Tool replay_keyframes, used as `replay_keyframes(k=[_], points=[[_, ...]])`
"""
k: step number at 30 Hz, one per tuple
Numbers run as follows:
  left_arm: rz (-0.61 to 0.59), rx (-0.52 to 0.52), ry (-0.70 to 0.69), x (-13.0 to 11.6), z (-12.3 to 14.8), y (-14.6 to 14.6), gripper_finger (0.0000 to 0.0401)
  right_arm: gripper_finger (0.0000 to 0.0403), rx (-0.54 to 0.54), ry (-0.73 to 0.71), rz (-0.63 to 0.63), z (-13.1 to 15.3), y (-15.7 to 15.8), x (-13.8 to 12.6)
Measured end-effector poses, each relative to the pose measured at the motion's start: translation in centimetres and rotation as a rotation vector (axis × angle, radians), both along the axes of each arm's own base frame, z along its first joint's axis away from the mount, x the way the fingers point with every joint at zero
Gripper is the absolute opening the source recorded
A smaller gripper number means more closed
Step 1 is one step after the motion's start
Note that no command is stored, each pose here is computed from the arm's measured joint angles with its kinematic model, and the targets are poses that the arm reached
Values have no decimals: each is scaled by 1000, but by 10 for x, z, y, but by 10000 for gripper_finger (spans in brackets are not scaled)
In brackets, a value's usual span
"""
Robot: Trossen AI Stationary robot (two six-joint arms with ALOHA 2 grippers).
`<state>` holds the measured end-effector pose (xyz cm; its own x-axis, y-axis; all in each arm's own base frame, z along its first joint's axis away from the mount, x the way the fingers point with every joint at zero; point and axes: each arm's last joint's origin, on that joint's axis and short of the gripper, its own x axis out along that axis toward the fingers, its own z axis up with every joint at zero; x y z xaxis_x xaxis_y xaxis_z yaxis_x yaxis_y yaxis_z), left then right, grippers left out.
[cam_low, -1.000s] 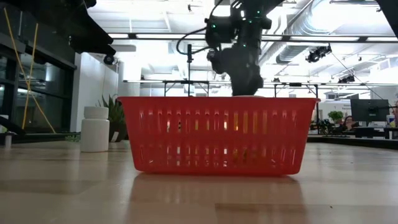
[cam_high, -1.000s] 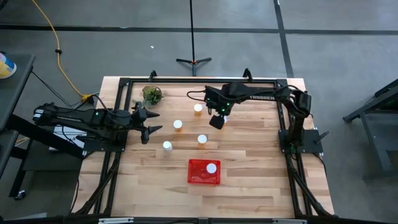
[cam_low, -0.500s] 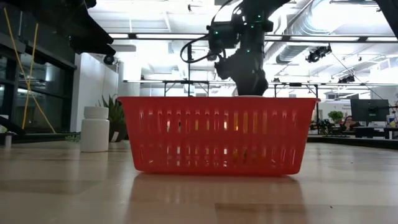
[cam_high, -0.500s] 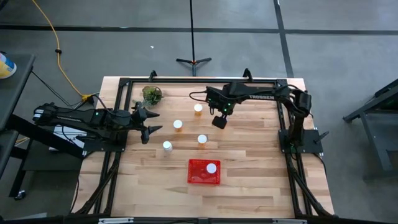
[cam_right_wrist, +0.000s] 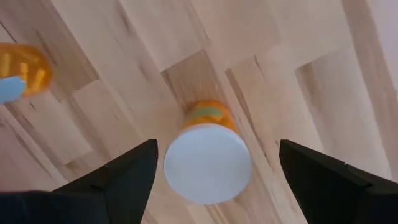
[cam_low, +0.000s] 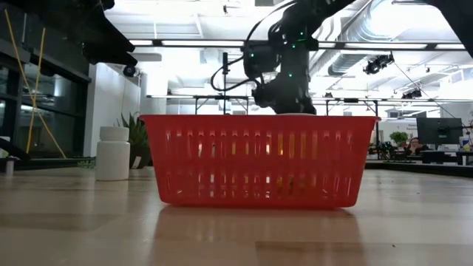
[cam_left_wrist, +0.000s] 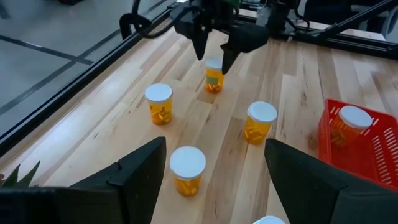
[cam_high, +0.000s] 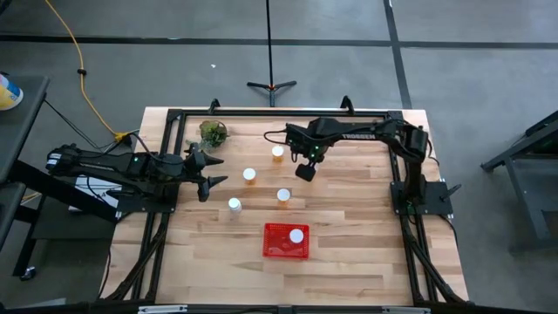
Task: Pick and place pill bottles into a basket
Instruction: Put the orange pill bottle into the red bin
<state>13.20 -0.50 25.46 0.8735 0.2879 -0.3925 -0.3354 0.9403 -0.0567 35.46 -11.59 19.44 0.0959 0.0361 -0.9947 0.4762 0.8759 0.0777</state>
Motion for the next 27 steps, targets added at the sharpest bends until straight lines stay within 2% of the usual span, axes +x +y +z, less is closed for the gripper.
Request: replay_keyframes(k=[15, 27], points=[[5, -12, -4, 0, 0, 0, 308, 318, 35, 38, -1, -12, 0, 2], [11, -9, -4, 0, 0, 0, 308, 249, 71, 28, -14, -12, 2, 2]])
